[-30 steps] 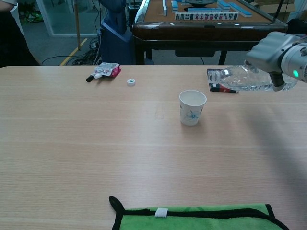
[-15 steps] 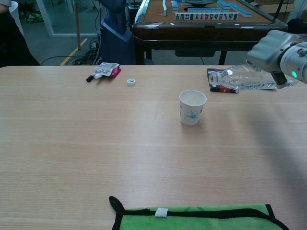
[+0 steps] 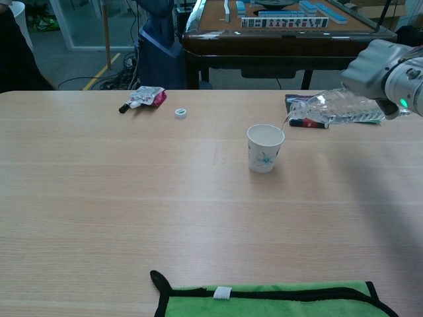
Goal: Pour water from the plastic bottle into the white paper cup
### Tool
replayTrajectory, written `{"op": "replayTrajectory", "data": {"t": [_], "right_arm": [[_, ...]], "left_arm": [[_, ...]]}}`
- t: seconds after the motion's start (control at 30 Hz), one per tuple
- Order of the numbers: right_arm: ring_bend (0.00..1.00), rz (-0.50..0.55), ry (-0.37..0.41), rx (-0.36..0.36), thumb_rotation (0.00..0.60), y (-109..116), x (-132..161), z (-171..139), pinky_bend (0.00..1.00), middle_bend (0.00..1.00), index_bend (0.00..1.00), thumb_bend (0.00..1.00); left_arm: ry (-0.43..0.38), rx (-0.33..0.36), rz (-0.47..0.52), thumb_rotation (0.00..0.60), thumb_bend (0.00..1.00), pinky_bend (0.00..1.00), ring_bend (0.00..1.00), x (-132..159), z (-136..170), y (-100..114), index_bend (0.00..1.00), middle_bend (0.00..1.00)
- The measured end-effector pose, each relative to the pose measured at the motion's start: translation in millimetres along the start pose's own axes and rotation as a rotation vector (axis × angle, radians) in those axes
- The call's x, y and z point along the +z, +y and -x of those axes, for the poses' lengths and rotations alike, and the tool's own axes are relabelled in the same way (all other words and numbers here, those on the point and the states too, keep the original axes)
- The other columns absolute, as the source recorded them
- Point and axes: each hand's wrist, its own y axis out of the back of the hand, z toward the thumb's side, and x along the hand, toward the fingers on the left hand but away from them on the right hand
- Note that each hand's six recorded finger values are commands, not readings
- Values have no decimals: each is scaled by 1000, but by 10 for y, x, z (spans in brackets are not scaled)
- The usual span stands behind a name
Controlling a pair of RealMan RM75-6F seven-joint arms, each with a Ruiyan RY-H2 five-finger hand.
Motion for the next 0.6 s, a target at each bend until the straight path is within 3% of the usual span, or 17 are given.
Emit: {"op": "replayTrajectory", "data": {"t": [0.6], "right_arm": [[501,-24,-11,4,600,23,4,-5,520,619,587,345]], "left_arm": [[0,1,0,600,213,593,415,-1,1,3,300,293]]}}
